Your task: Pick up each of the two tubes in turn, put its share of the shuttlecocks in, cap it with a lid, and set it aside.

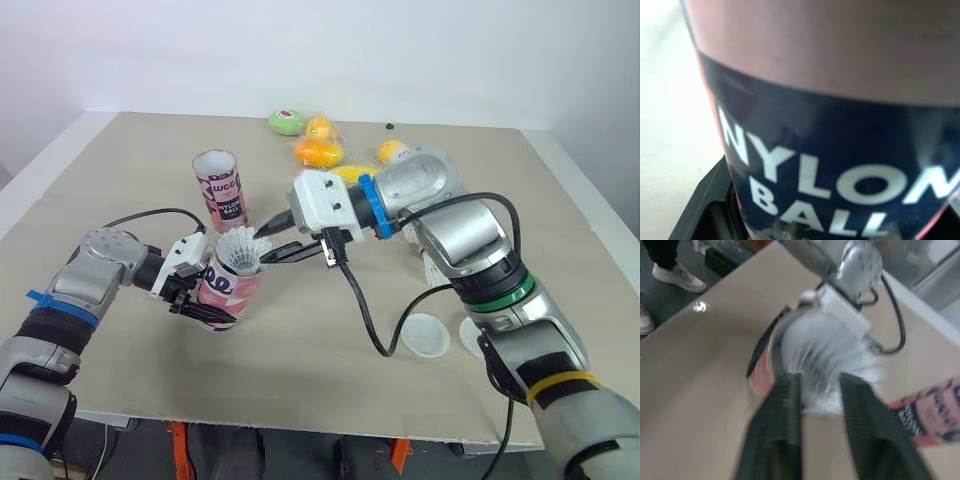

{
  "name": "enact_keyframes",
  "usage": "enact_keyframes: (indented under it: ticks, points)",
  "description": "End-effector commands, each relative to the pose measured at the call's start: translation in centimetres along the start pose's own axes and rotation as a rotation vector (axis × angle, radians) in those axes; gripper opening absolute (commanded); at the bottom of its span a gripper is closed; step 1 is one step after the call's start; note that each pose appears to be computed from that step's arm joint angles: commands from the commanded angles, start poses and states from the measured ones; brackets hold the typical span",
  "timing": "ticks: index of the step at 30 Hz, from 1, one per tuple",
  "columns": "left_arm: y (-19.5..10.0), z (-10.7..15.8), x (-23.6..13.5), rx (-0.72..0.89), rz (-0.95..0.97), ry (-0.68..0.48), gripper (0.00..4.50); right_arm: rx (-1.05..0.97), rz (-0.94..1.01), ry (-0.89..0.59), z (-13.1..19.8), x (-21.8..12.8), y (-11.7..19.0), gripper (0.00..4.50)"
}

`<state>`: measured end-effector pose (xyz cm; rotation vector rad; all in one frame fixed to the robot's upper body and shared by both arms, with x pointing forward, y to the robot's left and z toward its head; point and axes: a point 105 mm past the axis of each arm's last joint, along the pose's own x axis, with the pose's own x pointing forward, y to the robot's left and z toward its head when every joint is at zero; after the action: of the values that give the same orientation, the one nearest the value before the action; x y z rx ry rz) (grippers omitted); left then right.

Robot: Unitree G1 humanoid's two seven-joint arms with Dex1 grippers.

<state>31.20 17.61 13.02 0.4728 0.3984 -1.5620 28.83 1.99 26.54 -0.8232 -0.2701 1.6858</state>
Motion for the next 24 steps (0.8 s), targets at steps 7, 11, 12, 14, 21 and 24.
enact_keyframes:
  ticks: [7,11,12,14,21,24]
  points:
    - [-1.1,-1.5,1.7,-0.057,-0.078,0.026,3.08,0.297,-0.422,-0.052,-4.5,-4.8,-3.0,2.74]
    - [-1.3,-1.7,1.7,-0.060,-0.079,0.024,3.08,0.477,-0.705,0.114,-11.6,-5.8,-3.9,2.74]
    - [-1.3,-1.6,1.7,-0.060,-0.078,0.022,3.08,0.494,-0.740,0.159,-13.0,-5.7,-3.7,2.74]
    - [-1.3,-1.6,1.7,-0.060,-0.076,0.019,3.08,0.525,-0.805,0.245,-15.4,-5.5,-3.3,2.74]
    - [-1.3,-1.5,1.8,-0.057,-0.073,0.011,3.08,0.552,-0.897,0.353,-18.4,-5.2,-3.2,2.74]
    - [-1.4,-1.5,2.0,-0.058,-0.075,0.005,3.08,0.540,-0.920,0.381,-18.6,-6.3,-3.3,2.74]
